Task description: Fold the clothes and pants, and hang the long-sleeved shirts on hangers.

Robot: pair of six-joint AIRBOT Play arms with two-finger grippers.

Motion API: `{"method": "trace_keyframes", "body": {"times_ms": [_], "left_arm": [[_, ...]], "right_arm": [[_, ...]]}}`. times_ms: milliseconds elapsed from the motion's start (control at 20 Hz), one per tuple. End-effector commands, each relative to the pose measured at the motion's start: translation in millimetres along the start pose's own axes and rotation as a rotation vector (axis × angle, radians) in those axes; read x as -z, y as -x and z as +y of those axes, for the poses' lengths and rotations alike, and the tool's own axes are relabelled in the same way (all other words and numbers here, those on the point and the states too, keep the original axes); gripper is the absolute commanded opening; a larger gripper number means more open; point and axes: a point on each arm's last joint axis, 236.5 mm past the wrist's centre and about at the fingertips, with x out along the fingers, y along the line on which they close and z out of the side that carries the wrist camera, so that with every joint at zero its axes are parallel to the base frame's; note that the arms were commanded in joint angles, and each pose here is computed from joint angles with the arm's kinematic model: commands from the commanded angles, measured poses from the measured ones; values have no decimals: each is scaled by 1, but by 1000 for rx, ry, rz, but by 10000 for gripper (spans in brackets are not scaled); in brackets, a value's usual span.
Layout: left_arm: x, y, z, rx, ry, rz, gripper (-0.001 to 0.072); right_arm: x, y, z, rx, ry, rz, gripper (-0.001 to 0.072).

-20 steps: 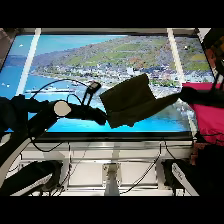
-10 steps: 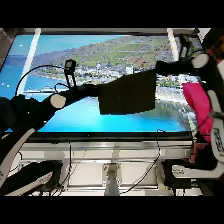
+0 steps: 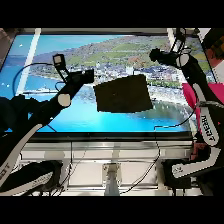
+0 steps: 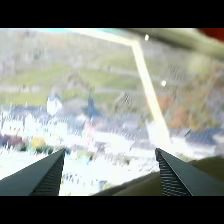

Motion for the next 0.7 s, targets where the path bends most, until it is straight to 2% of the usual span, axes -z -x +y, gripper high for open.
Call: {"method": "trace_keyframes", "body": {"times_ms": [0,100,250,300,350,650], "left_arm": [[-56,43,-33,96,5,-83,649],[-79,80,-58,183,4,-90,634],[-84,129,-91,309,-19,-31,635],[-82,142,-98,343,-28,-6,634],[-80,152,-104,366,-36,11,634],[-82,165,-118,427,63,31,634]], "right_arm": [[34,22,-42,40,-98,229,476],[70,40,-71,34,-117,420,475],[137,66,-63,-189,-138,751,490],[155,71,-57,-265,-127,834,602],[167,67,-57,-295,-111,874,677],[196,32,-66,-286,-145,910,675]]}}
